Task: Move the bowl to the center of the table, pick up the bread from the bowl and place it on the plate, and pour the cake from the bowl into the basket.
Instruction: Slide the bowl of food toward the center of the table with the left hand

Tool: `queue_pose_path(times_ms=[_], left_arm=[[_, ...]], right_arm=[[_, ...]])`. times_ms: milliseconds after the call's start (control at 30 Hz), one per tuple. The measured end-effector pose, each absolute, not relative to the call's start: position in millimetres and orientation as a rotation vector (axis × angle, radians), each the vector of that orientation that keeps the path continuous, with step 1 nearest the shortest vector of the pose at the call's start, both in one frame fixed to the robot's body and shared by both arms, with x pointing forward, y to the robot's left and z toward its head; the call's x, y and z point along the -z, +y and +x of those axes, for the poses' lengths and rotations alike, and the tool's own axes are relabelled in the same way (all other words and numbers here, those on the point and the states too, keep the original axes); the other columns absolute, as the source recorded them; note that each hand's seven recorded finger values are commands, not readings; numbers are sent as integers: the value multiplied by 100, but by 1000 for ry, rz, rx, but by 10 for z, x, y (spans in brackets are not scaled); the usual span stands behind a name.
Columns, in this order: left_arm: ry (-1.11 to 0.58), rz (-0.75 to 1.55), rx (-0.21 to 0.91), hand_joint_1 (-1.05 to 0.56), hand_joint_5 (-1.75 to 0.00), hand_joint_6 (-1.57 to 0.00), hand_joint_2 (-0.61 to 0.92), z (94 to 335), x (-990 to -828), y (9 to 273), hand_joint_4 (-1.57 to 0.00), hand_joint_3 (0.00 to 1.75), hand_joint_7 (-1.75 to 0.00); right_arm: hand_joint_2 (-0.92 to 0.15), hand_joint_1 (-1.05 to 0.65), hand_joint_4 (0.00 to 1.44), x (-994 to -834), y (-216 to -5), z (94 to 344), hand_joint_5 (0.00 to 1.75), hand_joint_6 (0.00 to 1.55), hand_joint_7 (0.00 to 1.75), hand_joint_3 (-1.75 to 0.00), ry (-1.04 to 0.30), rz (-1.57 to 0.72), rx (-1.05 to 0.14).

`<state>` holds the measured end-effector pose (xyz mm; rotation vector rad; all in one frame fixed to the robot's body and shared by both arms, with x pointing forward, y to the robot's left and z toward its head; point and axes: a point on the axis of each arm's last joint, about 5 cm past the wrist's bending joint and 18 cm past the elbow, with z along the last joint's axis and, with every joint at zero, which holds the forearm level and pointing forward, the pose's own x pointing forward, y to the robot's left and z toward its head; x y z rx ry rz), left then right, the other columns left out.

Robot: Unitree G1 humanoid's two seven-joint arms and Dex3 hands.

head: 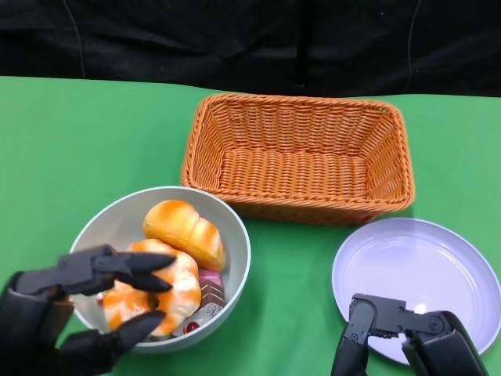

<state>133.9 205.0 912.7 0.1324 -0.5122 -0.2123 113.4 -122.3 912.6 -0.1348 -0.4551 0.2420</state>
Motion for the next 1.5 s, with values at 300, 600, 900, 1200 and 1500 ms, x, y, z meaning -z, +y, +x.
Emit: queue_pose_path(times_ms=[300, 600, 900, 1200, 1500], left_arm=[[-498, 196, 182, -64, -14, -48, 92, 1366, -9152, 2269, -52, 28, 0], [-460, 384, 48, -69, -2, -32, 92, 1436, -9172, 2479, -34, 30, 0], [-276, 527, -82, -66, 0, -22, 92, 1525, -9047, 2550, -24, 43, 0], [-1, 465, -82, -69, -2, -18, 92, 1653, -8950, 2508, -27, 49, -1], [349, 256, 20, -69, 0, -12, 92, 1810, -8995, 2480, -16, 47, 0]], right_arm=[[-10, 9, 97, -9126, -1214, 1115, 175, 92, 145, -175, -453, -138, -240], [-12, 11, 98, -9124, -1203, 1110, 175, 92, 146, -175, -452, -128, -244], [-14, 11, 98, -9120, -1205, 1103, 175, 91, 146, -175, -448, -127, -243], [-15, 6, 97, -9121, -1209, 1095, 175, 89, 147, -175, -446, -124, -242], [-15, 5, 97, -9117, -1212, 1077, 175, 89, 148, -175, -437, -123, -240]])
